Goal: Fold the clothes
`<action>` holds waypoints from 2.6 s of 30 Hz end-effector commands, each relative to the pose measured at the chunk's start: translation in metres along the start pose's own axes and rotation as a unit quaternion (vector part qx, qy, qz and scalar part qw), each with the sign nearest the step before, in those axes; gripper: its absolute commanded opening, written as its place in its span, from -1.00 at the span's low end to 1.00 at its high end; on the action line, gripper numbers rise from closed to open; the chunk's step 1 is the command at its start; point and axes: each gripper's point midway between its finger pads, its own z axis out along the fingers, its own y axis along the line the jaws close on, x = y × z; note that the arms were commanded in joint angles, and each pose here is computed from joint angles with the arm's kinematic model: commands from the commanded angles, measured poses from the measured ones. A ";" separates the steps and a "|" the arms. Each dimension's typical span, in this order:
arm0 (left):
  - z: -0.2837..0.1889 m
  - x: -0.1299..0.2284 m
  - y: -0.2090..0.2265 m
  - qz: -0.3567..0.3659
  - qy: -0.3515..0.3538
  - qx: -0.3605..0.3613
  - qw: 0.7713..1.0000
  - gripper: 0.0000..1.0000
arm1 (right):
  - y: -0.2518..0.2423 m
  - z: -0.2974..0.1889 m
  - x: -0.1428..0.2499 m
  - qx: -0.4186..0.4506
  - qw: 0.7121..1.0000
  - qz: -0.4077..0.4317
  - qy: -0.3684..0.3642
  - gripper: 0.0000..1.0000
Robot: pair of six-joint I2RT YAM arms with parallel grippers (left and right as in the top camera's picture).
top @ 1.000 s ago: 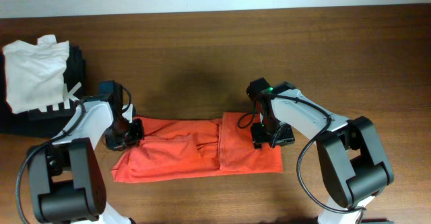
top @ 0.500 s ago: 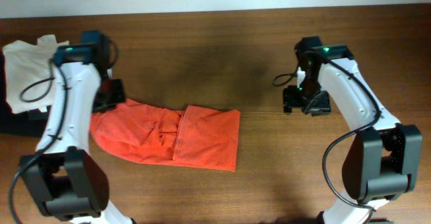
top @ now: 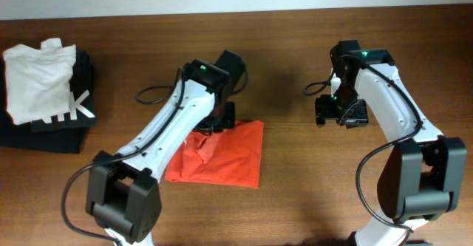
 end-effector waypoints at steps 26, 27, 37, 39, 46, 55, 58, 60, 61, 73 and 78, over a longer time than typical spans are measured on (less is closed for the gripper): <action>-0.042 -0.065 0.031 -0.051 -0.052 0.138 0.988 -0.14 | 0.065 -0.014 0.011 -0.187 0.976 -0.114 0.001 0.53; -0.040 -0.072 0.056 -0.079 -0.053 0.134 0.986 -0.12 | 0.085 -0.021 0.014 -0.236 0.963 -0.132 0.000 0.53; 0.050 -0.070 0.127 -0.125 0.047 0.111 0.985 -0.03 | 0.230 -0.016 0.033 -0.255 0.910 -0.319 -0.070 0.59; 0.071 -0.066 0.121 -0.122 0.076 0.109 0.984 -0.03 | 0.244 -0.003 0.039 -0.248 0.906 -0.338 -0.061 0.59; 0.090 -0.058 0.100 -0.098 0.103 0.111 0.984 -0.02 | 0.274 0.025 0.054 -0.235 0.894 -0.378 -0.047 0.57; 0.117 -0.037 0.095 -0.093 0.125 0.107 0.982 0.04 | 0.263 0.042 0.064 -0.207 0.901 -0.381 -0.028 -0.77; 0.118 -0.036 0.093 -0.089 0.125 0.107 0.982 0.04 | 0.224 0.061 0.063 -0.110 0.935 -0.337 -0.005 -0.92; 0.118 -0.036 0.092 -0.089 0.125 0.107 0.982 0.04 | 0.184 0.066 0.051 0.007 0.966 -0.256 -0.014 -0.89; 0.118 -0.036 0.092 -0.089 0.125 0.107 0.982 0.04 | 0.169 0.065 0.048 0.047 0.973 -0.226 -0.017 -0.56; 0.119 -0.039 0.092 -0.088 0.118 0.108 0.983 0.04 | 0.257 -0.026 0.046 -0.182 0.930 -0.304 -0.098 0.08; 0.119 -0.039 0.092 -0.088 0.118 0.108 0.983 0.05 | 0.265 0.015 0.049 -0.176 0.935 -0.305 -0.049 0.14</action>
